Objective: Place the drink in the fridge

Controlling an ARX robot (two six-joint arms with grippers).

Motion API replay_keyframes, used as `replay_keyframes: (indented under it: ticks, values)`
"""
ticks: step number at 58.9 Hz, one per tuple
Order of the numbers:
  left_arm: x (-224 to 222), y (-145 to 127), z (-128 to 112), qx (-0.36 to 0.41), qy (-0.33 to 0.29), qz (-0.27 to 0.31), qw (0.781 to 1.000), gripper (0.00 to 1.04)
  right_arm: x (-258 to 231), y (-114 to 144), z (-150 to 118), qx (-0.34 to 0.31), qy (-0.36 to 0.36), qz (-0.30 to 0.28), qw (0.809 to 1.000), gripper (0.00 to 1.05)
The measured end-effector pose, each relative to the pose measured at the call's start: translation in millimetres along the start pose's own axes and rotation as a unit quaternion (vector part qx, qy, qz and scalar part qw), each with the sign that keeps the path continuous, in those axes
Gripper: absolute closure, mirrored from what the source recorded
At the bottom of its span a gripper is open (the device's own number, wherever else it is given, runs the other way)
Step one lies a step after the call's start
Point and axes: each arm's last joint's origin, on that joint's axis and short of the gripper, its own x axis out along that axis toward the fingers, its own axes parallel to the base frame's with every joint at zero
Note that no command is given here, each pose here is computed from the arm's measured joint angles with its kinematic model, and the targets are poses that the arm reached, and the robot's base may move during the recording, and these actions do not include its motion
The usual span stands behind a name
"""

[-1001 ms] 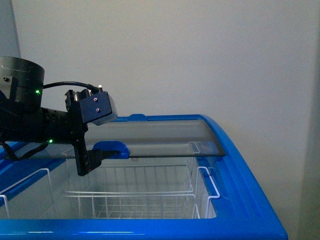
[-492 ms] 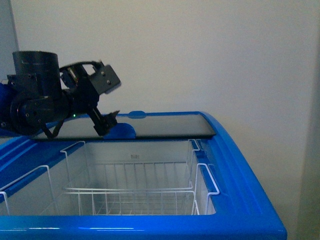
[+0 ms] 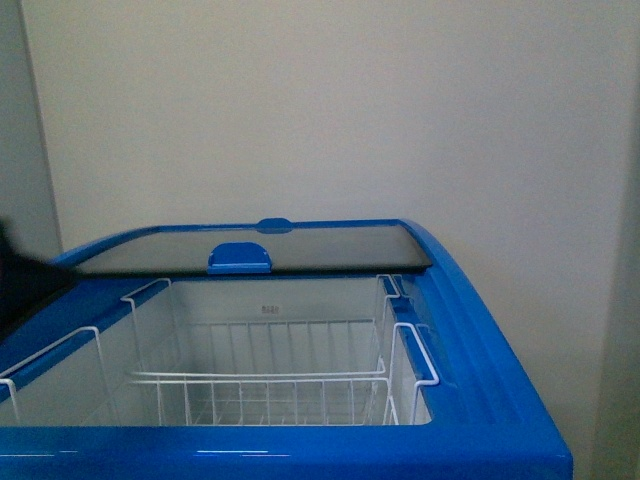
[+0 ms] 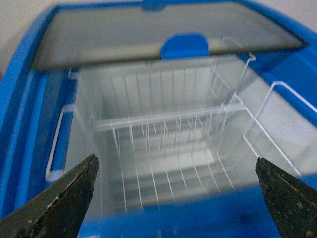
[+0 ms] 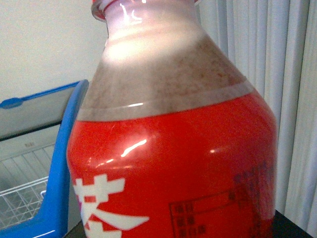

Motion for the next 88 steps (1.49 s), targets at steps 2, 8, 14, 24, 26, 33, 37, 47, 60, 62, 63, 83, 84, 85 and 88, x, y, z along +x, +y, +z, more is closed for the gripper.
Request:
replay_keyframes:
  ticks: [2,8,14,24,26,33,37,47,60,62,63,83,84,85,88]
  values:
    - [-19.5,-3.5,-12.7,-0.009,0.002,0.022,1.000,0.11,0.0,0.0,0.0,0.000,0.000,0.000,1.000,0.65]
    - [-78.2,-21.7,-55.7,-0.010,-0.050,0.141,0.989,0.30,0.0,0.1,0.0,0.000,0.000,0.001,1.000,0.65]
    - [-106.0,-32.6,-85.6,-0.011,-0.073,0.152,0.986,0.46,2.1,0.8,2.8,-0.041,0.060,0.014,0.997,0.65]
    - [-116.7,-36.3,-92.4,-0.007,-0.104,0.154,0.982,0.76,32.0,18.8,27.4,-0.138,0.145,0.087,0.976,0.65]
    - [-117.3,-36.6,-94.3,-0.007,-0.104,0.154,0.983,0.83,46.1,29.8,39.0,-0.155,0.133,0.115,0.972,0.65]
    - [-119.1,-37.6,-101.1,-0.010,-0.103,0.154,0.983,1.02,99.2,77.0,72.6,-0.235,0.101,0.197,0.946,0.65]
    - [-119.8,-38.0,-103.7,-0.010,-0.102,0.154,0.983,1.02,125.4,105.0,76.1,-0.291,0.101,0.233,0.922,0.65]
    - [-121.7,-38.8,-108.1,-0.010,-0.102,0.154,0.983,1.02,171.9,171.0,40.9,-0.421,0.124,0.301,0.847,0.65]
    - [-124.4,-40.0,-113.2,-0.009,-0.108,0.154,0.982,1.02,194.5,250.3,-28.3,-0.541,0.108,0.360,0.752,0.65]
    - [-124.4,-40.1,-115.6,-0.009,-0.110,0.154,0.982,1.02,195.4,258.8,-37.6,-0.555,0.105,0.370,0.738,0.65]
    - [-124.4,-40.2,-116.8,-0.009,-0.109,0.154,0.982,1.02,195.5,261.4,-40.0,-0.559,0.104,0.373,0.734,0.65]
    - [-134.8,-43.9,-123.4,-0.010,-0.106,0.154,0.982,1.02,216.9,310.8,-84.5,-0.598,0.088,0.385,0.698,0.65]
    - [-134.9,-44.0,-123.4,-0.010,-0.106,0.154,0.982,1.02,217.9,311.8,-85.4,-0.598,0.088,0.384,0.698,0.65]
    - [-135.0,-44.0,-123.4,-0.010,-0.107,0.154,0.982,1.02,220.0,313.8,-87.5,-0.599,0.088,0.382,0.698,0.65]
    - [-135.2,-44.0,-123.4,-0.010,-0.107,0.154,0.982,1.02,226.2,319.3,-93.2,-0.600,0.090,0.379,0.699,0.65]
